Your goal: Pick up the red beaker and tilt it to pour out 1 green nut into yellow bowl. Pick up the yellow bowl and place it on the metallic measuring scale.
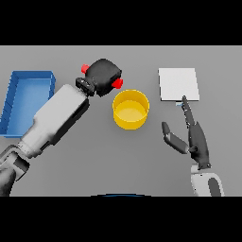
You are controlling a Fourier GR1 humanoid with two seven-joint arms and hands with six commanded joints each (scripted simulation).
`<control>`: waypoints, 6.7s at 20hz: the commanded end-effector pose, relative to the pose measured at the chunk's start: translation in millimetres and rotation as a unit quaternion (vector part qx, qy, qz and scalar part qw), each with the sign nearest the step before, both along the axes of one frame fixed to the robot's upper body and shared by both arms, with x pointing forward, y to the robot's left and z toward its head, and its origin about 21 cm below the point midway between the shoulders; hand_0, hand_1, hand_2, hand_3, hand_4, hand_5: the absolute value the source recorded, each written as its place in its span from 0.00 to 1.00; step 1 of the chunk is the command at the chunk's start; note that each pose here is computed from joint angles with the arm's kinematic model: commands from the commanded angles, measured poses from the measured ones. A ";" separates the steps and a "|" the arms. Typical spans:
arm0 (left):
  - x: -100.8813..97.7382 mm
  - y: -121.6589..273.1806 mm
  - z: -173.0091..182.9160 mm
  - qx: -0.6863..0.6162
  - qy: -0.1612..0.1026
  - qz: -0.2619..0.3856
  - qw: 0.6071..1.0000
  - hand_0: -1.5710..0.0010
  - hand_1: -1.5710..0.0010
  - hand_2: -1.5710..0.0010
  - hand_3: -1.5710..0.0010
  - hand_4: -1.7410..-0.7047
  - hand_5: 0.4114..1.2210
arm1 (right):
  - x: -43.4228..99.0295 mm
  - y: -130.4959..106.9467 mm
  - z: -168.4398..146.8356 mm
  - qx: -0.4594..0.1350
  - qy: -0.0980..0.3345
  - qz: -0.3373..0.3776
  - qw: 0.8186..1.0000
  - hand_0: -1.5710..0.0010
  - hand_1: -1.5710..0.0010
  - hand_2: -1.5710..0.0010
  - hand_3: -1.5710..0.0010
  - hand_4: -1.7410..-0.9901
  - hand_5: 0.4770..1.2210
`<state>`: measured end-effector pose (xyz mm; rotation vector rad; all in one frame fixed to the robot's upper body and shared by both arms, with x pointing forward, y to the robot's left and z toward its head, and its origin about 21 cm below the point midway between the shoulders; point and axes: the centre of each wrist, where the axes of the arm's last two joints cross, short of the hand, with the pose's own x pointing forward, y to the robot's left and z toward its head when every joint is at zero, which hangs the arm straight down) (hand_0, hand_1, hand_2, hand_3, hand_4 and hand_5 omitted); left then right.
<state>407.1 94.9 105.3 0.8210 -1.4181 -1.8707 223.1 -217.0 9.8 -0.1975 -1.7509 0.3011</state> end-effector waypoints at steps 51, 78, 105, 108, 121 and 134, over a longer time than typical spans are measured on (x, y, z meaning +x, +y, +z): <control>85.4 87.7 187.1 -0.012 -0.114 0.259 0.959 0.00 0.00 0.00 0.08 0.00 1.00 | 6.6 8.4 -3.6 0.014 -0.003 0.001 1.000 1.00 1.00 1.00 1.00 0.98 0.25; -30.1 226.0 -9.9 -0.443 -0.004 0.556 0.704 0.00 0.00 0.00 0.02 0.00 0.91 | 3.0 4.8 -9.1 -0.009 -0.007 0.011 1.000 1.00 1.00 1.00 1.00 0.97 0.23; -55.6 217.5 -33.7 -0.371 0.034 0.514 0.773 0.98 0.98 0.98 0.98 0.96 0.31 | 41.3 -5.3 23.8 -0.200 0.010 0.117 0.973 1.00 1.00 1.00 1.00 0.89 0.27; -57.8 220.2 -31.1 -0.373 0.028 0.513 0.773 0.99 0.99 0.99 0.99 0.97 0.32 | 55.9 -0.2 37.6 -0.309 -0.010 0.181 0.934 1.00 1.00 1.00 1.00 0.79 0.26; -56.0 225.9 -29.1 -0.364 0.028 0.517 0.774 1.00 1.00 1.00 1.00 0.96 0.37 | 108.8 50.4 58.0 -0.567 -0.039 0.361 0.739 1.00 1.00 1.00 1.00 0.70 0.32; -61.2 234.9 -29.5 -0.364 0.025 0.517 0.774 1.00 1.00 1.00 1.00 0.96 0.36 | 133.8 91.6 46.8 -0.622 -0.001 0.408 0.668 1.00 1.00 1.00 1.00 0.64 0.35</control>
